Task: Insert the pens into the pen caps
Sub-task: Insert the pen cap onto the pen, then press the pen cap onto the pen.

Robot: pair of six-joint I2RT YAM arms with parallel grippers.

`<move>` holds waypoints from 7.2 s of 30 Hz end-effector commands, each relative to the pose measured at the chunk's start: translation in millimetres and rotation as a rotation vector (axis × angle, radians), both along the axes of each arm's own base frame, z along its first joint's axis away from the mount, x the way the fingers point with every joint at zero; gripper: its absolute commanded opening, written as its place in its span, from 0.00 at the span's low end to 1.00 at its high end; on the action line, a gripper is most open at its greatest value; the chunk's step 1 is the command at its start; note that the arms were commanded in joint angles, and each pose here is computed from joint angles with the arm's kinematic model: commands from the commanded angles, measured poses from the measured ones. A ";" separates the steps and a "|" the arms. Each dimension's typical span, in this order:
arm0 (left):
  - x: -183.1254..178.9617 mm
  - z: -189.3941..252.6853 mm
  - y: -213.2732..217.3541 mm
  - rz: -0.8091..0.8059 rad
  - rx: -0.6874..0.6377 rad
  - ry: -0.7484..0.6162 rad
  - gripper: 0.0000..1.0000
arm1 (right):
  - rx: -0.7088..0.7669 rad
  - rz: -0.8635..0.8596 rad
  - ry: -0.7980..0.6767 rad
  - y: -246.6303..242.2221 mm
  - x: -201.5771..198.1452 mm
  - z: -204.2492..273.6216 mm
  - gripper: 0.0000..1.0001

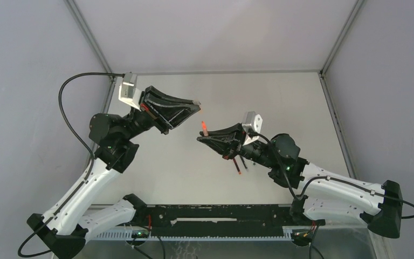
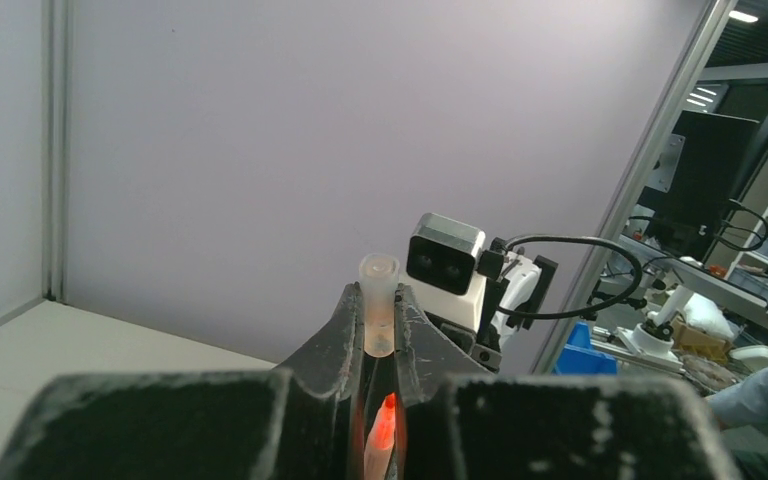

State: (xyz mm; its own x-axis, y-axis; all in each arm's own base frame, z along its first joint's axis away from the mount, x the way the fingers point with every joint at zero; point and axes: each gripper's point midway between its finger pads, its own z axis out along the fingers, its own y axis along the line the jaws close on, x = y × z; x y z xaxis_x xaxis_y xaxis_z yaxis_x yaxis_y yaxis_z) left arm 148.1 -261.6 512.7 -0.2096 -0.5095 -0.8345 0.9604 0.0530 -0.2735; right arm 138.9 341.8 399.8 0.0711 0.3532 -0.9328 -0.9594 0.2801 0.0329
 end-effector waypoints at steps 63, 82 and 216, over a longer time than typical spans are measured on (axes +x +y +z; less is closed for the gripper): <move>-12.1 -1.8 -11.3 -0.089 0.094 -0.085 0.00 | 0.059 -0.113 -0.049 -17.7 9.7 34.7 0.00; 0.0 -48.7 -19.6 -0.053 0.297 -0.059 0.14 | 0.105 -0.211 0.039 -33.5 31.2 38.4 0.00; 29.0 -68.1 -42.7 0.117 0.248 0.052 0.75 | -0.138 -0.301 -0.043 -117.3 49.2 -15.3 0.00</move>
